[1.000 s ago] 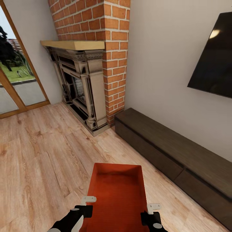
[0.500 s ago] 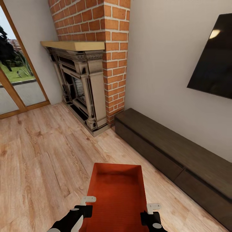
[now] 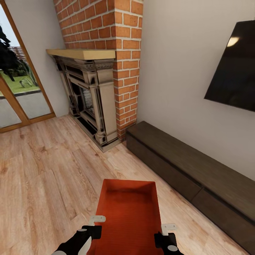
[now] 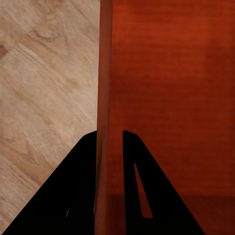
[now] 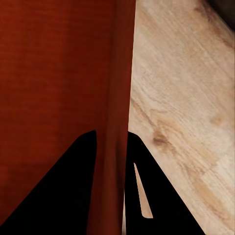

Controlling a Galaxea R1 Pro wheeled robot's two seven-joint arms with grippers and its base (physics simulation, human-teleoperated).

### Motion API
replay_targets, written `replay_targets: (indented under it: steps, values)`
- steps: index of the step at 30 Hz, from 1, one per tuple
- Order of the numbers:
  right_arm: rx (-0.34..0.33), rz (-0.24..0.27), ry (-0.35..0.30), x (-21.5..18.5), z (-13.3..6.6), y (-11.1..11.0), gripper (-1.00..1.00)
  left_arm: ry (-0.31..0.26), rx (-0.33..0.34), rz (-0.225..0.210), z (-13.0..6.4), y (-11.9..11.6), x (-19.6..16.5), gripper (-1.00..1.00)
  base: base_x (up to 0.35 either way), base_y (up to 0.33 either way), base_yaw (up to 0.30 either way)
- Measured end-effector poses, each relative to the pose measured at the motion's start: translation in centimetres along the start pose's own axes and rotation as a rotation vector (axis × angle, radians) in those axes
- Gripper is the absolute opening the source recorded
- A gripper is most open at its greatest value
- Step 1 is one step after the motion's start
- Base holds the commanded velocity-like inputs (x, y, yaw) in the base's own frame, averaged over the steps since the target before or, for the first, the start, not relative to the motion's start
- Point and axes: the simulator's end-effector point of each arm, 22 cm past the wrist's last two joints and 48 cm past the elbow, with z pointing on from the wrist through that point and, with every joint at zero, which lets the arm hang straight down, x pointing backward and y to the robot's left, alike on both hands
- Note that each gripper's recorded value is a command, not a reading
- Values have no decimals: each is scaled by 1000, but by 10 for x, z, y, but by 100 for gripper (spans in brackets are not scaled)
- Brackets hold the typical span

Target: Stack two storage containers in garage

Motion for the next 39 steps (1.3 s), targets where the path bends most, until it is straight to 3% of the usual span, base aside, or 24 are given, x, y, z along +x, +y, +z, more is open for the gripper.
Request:
replay_targets:
  steps: [39]
  values:
    - [3,0,-40,-20,-6,-1,-100,-41,-1,0,-10,0,-19,-100,0,0,0]
